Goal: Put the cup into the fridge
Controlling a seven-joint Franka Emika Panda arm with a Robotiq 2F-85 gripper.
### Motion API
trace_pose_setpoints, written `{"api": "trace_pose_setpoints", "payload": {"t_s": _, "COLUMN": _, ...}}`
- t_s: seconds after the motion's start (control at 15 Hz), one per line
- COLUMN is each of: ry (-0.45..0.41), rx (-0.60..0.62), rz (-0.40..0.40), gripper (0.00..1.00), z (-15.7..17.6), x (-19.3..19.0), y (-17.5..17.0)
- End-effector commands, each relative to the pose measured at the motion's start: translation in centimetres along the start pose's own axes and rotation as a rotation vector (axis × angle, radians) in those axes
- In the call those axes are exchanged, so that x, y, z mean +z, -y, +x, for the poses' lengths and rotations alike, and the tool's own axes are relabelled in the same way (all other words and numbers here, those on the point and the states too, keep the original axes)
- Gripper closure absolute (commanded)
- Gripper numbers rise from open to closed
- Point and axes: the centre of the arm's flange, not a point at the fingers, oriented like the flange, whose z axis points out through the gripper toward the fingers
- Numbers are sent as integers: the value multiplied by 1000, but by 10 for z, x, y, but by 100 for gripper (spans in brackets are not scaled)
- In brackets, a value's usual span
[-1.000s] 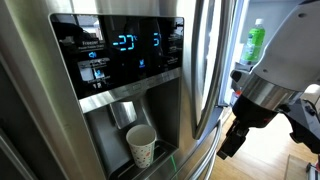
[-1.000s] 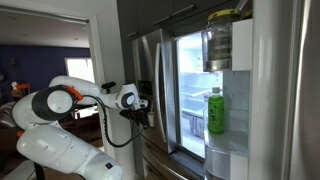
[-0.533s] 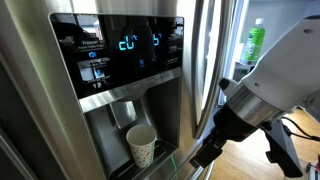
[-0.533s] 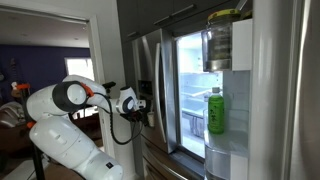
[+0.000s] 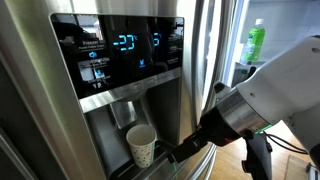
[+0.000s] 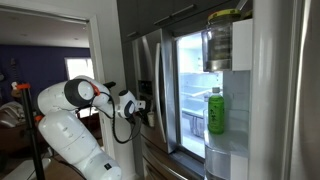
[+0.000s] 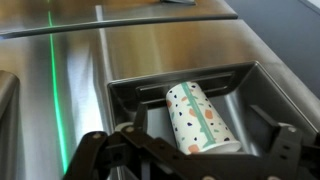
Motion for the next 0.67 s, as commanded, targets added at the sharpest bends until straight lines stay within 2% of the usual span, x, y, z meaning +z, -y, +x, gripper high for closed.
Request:
{"api": "trace_pose_setpoints", "payload": {"t_s": 0.0, "ry": -80, "rx": 85, "rz": -10, "gripper": 0, "z": -3, "x": 11, "y": 1}}
{"api": "trace_pose_setpoints", "payload": {"t_s": 0.6, "ry": -155, "rx": 242, "rz": -1, "gripper": 0, "z": 9, "x": 24, "y": 3}}
